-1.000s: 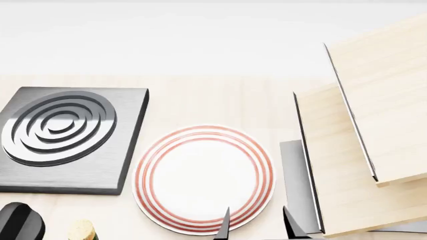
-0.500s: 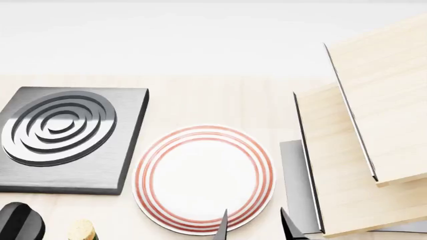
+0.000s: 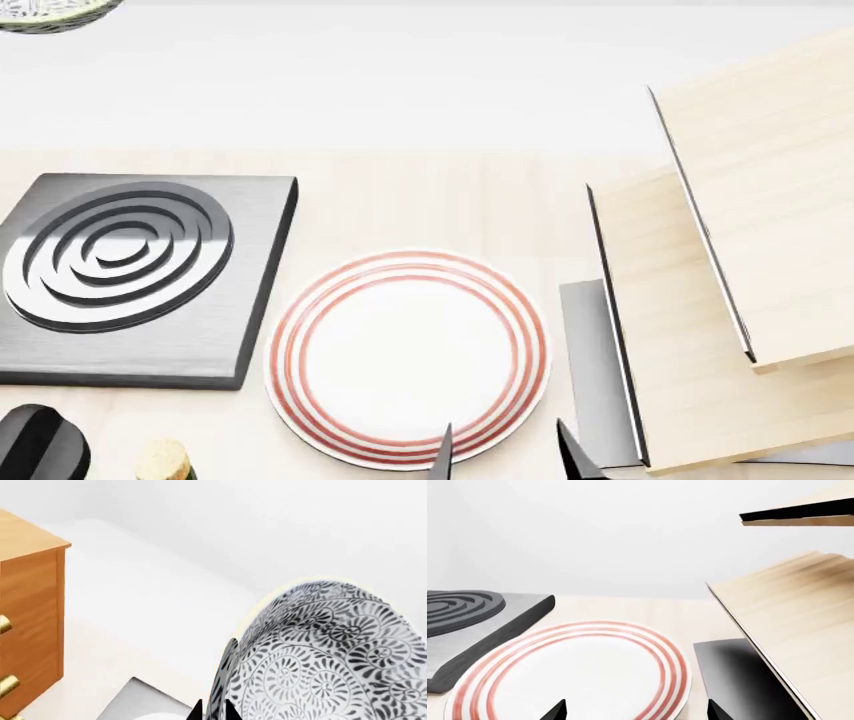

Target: Pick up the akita bowl and put it on the plate.

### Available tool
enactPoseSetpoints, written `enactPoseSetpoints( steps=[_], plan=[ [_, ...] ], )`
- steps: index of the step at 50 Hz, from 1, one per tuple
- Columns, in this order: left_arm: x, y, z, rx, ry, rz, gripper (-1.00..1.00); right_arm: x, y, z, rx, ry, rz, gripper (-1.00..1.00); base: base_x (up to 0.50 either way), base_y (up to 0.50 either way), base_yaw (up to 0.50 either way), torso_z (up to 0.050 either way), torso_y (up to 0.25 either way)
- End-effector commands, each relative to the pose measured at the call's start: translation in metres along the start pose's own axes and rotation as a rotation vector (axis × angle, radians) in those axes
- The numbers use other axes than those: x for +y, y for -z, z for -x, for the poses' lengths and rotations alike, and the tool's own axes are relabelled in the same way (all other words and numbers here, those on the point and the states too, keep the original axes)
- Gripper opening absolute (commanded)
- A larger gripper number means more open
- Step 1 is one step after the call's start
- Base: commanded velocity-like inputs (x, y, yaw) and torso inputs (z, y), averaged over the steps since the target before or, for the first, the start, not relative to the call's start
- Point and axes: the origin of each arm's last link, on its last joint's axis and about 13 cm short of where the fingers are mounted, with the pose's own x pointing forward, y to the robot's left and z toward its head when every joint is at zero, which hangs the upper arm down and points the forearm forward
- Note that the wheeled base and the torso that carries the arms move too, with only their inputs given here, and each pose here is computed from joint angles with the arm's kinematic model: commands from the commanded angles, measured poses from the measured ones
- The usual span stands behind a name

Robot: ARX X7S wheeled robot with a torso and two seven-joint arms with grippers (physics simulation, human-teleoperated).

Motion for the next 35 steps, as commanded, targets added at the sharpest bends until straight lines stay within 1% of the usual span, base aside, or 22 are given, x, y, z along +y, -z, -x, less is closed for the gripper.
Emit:
enactPoseSetpoints(
  steps=[1,3,4,8,9,12,13,16,18,20,21,22,23,27,32,35],
  plan=[
    [-0.011,0.007,0.001,0.114,0.09,0.072,-1.0,0.001,0.002,-0.001,0.007,-0.003,0.004,1.0,0.0,0.0,0.0,0.0,0.0],
    [-0.011,0.01,0.001,0.145,0.064,0.08,-1.0,0.001,0.002,-0.001,0.008,-0.002,0.002,1.0,0.0,0.0,0.0,0.0,0.0],
    [-0.011,0.011,0.0,0.139,0.071,0.068,-1.0,0.001,0.003,-0.001,0.009,-0.002,0.004,1.0,0.0,0.0,0.0,0.0,0.0],
    [-0.01,0.015,0.0,0.173,0.076,0.093,-1.0,0.001,0.004,-0.001,0.012,-0.003,0.002,1.0,0.0,0.0,0.0,0.0,0.003],
    [-0.011,0.016,0.002,0.212,0.074,0.12,-1.0,0.002,0.004,-0.001,0.012,-0.004,0.005,1.0,0.0,0.0,0.0,0.0,0.0],
    [-0.011,0.02,0.003,0.277,0.047,0.146,-1.0,0.002,0.004,-0.001,0.014,-0.005,0.005,1.0,0.0,0.0,0.0,0.0,0.0],
    [-0.011,0.021,0.003,0.288,0.034,0.162,-1.0,0.002,0.005,-0.001,0.015,-0.006,0.005,1.0,0.0,0.0,0.0,0.0,0.0],
    [-0.012,0.025,0.002,0.314,0.035,0.17,-1.0,0.001,0.005,-0.002,0.017,-0.004,0.004,1.0,0.0,0.0,0.0,0.0,0.0],
    [-0.013,0.029,0.003,0.351,0.053,0.168,-1.0,0.002,0.005,-0.001,0.018,-0.006,0.005,1.0,0.0,0.0,0.0,0.0,0.0],
    [-0.015,0.032,0.004,0.362,0.061,0.143,-1.0,0.002,0.006,-0.001,0.02,-0.008,0.005,1.0,0.0,0.0,0.0,0.0,0.0],
    [-0.016,0.033,0.004,0.368,0.071,0.156,-1.0,0.003,0.007,-0.002,0.021,-0.008,0.007,1.0,0.0,0.0,0.0,0.0,0.0],
    [-0.017,0.034,0.004,0.382,0.079,0.136,-1.0,0.002,0.007,-0.002,0.021,-0.008,0.007,1.0,0.0,0.0,0.0,0.0,0.0],
    [-0.018,0.035,0.004,0.381,0.071,0.158,-1.0,0.002,0.006,-0.001,0.022,-0.007,0.004,1.0,0.0,0.0,0.0,0.0,0.0],
    [-0.02,0.039,0.003,0.399,0.075,0.142,-1.0,0.002,0.007,-0.002,0.024,-0.007,0.006,1.0,0.0,0.0,0.0,0.0,0.0],
    [-0.02,0.046,0.002,0.406,0.078,0.104,-1.0,0.003,0.008,-0.002,0.028,-0.01,0.009,1.0,0.0,0.0,0.0,0.0,0.0],
    [-0.024,0.046,0.004,0.415,0.09,0.073,-1.0,0.003,0.008,-0.003,0.028,-0.01,0.007,1.0,0.0,0.0,0.0,0.0,0.003]
  ],
)
